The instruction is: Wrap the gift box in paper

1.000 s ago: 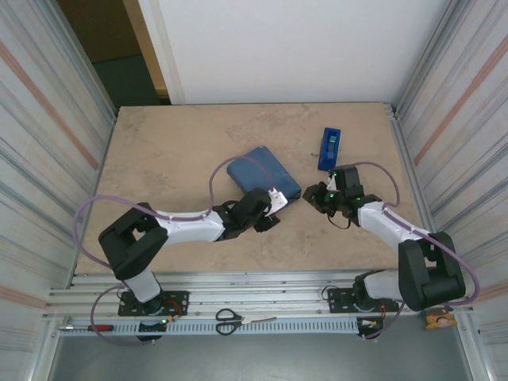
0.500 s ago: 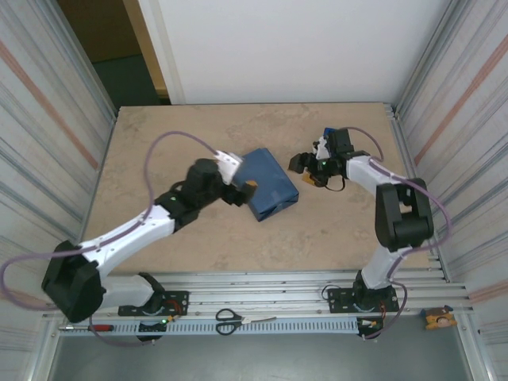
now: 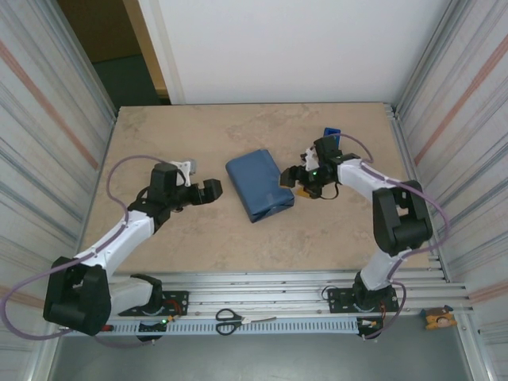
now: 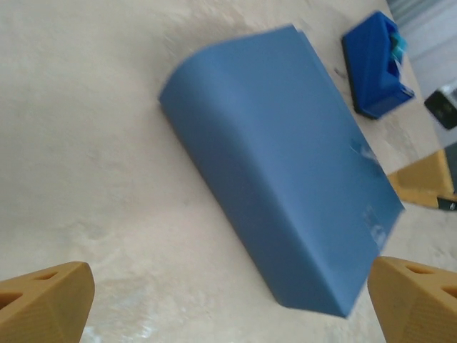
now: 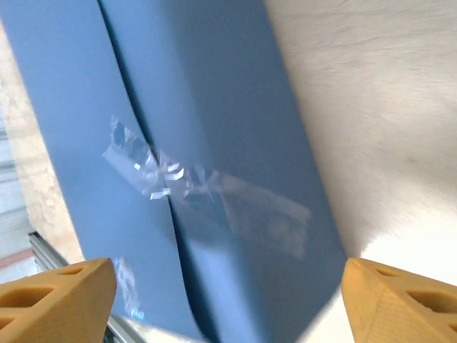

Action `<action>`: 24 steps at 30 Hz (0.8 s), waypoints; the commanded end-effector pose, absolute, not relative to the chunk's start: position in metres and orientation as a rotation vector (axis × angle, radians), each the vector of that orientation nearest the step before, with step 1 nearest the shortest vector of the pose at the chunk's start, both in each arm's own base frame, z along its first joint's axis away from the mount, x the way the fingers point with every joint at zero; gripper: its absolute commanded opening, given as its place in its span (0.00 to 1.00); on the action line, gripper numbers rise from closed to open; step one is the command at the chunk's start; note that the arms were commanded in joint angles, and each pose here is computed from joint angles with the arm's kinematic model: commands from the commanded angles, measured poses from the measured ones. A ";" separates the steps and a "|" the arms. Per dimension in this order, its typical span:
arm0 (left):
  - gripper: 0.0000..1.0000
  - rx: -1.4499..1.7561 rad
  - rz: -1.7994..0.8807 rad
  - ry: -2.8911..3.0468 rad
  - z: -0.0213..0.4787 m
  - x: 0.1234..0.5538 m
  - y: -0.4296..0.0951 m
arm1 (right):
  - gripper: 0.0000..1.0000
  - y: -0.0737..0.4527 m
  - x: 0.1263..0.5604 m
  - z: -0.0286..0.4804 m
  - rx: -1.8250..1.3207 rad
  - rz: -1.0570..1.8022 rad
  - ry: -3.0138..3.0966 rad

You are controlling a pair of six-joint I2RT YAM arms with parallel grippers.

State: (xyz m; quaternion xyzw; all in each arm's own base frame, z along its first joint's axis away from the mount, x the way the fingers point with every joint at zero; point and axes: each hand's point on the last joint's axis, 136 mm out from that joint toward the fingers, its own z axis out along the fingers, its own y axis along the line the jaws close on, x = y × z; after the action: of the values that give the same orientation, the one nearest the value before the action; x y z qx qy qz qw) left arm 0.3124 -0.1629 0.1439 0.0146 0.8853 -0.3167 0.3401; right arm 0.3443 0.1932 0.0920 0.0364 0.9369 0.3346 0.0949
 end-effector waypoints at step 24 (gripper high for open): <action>0.89 0.012 -1.151 2.458 0.119 0.340 -0.214 | 0.00 0.254 0.284 0.063 0.273 0.948 2.556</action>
State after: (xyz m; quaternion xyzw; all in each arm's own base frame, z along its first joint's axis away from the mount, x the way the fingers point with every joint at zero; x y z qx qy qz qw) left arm 0.3349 -0.2049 0.1042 -0.0060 0.8957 -0.3931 0.2075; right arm 0.2678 0.2495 0.0572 0.0724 0.9270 0.3268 0.1691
